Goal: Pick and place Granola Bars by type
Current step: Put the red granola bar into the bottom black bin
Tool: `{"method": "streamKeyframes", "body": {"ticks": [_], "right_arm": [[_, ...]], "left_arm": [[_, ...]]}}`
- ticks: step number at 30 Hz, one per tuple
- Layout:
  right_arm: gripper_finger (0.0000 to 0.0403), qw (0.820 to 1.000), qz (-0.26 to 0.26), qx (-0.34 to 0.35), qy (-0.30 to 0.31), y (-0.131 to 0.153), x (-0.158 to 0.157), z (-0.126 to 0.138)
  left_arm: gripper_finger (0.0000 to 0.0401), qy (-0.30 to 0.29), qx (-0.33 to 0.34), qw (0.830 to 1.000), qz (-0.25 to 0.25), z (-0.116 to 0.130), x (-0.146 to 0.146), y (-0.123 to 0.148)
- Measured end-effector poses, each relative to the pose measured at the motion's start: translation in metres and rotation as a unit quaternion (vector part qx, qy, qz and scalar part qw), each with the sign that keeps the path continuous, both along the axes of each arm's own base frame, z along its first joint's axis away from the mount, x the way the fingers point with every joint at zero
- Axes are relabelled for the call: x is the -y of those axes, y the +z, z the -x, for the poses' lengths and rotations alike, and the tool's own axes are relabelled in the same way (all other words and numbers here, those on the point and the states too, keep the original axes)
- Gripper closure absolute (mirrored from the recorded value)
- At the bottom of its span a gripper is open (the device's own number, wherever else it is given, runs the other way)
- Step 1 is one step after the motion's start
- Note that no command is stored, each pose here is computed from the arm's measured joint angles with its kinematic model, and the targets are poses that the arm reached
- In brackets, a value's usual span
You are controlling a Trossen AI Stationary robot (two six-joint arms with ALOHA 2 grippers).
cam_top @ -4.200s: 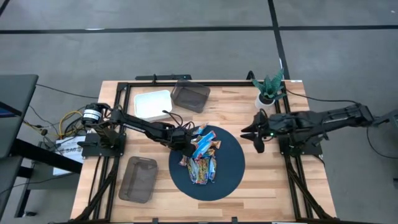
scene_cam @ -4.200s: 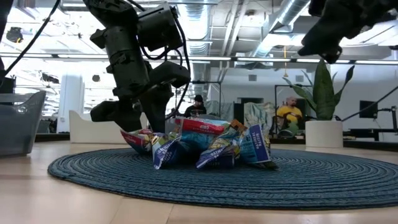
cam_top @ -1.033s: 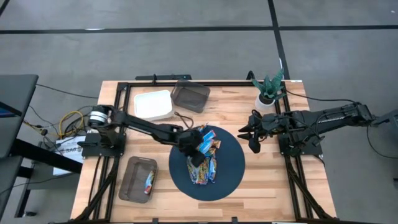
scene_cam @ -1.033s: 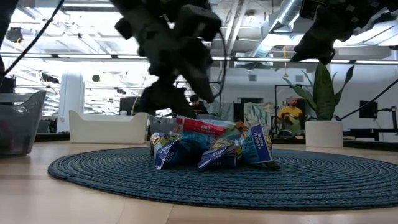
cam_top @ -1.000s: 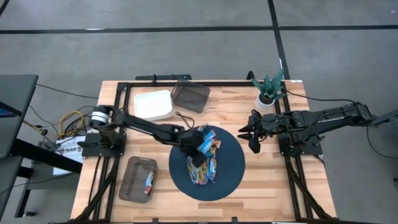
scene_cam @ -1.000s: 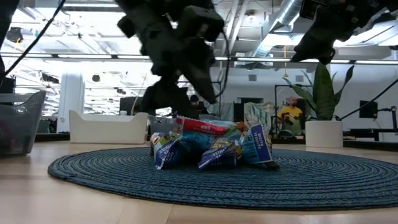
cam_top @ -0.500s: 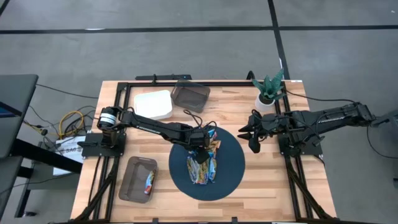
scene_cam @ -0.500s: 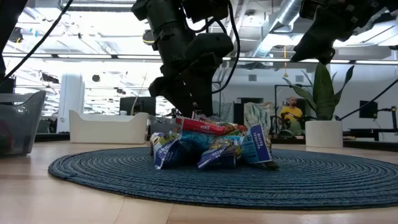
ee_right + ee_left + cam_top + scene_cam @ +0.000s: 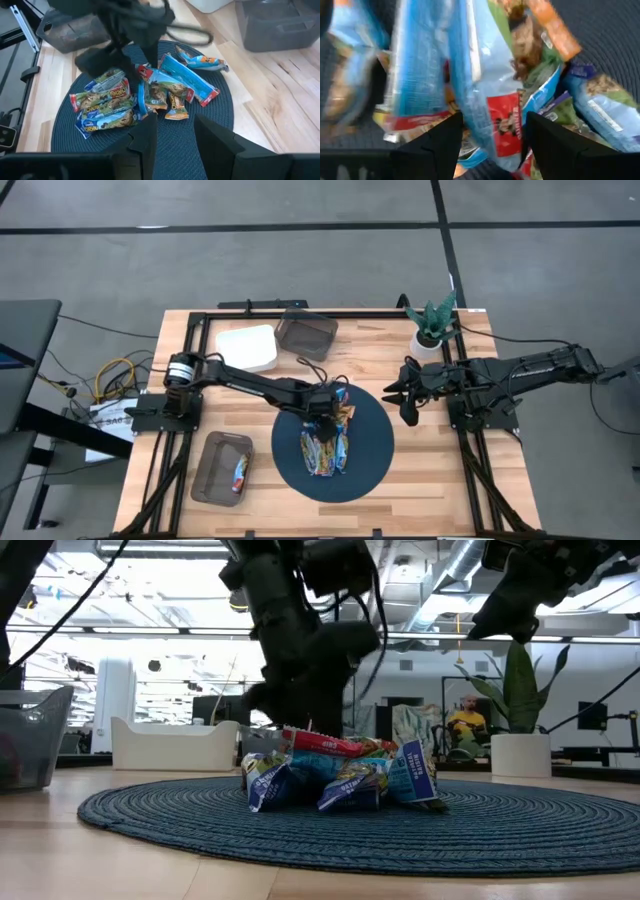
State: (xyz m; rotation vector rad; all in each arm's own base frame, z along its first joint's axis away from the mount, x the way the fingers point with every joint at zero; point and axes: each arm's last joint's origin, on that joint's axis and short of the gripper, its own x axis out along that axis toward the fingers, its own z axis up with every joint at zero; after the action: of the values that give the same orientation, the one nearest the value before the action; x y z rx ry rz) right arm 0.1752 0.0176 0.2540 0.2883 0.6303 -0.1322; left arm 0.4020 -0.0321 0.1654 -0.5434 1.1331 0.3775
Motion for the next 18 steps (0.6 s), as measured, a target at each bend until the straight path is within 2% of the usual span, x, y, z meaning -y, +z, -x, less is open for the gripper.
{"method": "streamKeyframes", "body": {"ticks": [8, 18], "right_arm": [[0.0280, 1.000, 0.000, 0.001, 0.000, 0.000, 0.000, 0.000], [0.0280, 1.000, 0.000, 0.001, 0.000, 0.000, 0.000, 0.000]], "left_arm": [[0.0201, 0.027, -0.017, 0.999, -0.027, 0.003, -0.002, -0.002], [0.0291, 0.018, 0.013, 0.999, -0.031, -0.007, -0.002, 0.016]]}}
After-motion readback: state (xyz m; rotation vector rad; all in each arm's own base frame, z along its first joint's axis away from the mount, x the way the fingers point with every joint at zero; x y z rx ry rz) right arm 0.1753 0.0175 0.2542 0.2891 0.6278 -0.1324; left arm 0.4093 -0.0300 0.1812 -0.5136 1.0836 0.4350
